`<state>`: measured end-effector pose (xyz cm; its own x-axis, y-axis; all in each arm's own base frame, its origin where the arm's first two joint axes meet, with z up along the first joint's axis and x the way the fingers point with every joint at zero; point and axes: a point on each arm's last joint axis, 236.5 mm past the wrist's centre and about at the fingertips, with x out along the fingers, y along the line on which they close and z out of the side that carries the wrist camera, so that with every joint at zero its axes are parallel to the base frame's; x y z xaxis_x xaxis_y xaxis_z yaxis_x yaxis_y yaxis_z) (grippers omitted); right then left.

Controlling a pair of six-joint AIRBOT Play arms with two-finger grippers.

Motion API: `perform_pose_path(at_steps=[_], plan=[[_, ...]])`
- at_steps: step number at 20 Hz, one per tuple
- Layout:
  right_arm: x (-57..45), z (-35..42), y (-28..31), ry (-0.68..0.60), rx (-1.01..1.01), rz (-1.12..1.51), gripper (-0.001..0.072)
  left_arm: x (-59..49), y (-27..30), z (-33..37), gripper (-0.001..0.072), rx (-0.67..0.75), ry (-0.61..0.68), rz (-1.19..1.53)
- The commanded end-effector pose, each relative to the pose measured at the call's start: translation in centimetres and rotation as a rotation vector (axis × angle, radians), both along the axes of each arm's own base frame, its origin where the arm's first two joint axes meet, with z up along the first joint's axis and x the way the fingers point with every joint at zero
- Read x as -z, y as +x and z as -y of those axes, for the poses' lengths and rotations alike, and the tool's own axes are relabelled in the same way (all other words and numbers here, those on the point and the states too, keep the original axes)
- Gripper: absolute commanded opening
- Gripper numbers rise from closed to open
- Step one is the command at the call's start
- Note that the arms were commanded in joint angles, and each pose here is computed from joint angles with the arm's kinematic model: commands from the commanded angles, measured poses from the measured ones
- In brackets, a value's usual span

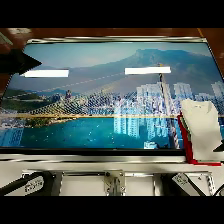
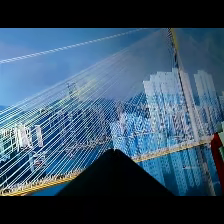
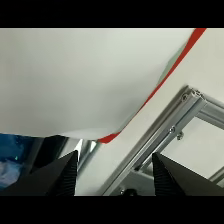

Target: Fold the shirts.

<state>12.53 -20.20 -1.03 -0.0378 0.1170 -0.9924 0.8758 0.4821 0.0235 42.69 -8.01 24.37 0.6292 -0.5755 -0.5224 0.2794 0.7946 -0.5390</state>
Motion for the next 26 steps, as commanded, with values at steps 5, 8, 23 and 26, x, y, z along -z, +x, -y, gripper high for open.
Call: perform_pose_path(at_steps=[5, 8, 23, 26], plan=[[-15.6, 1.4, 18.3, -0.428, -0.317, 0.725, 0.0546, 8.0, -0.6, 2.2, 0.0033, 0.098, 0.382, -0.141], [-13.3, -8.4, 22.4, -0.401, -0.721, 0.618, 0.0597, 14.7, -1.8, 2.3, 0.0106, 0.105, 0.769, -0.311], [-2.6, -16.8, 19.8, -0.135, -0.966, 0.157, 0.0681, 19.4, -4.7, 8.9, 0.0597, 0.311, 0.665, -0.450], [-2.6, -16.8, 19.8, -0.135, -0.966, 0.157, 0.0681, 19.4, -4.5, 8.5, 0.0597, 0.302, 0.667, -0.451]])
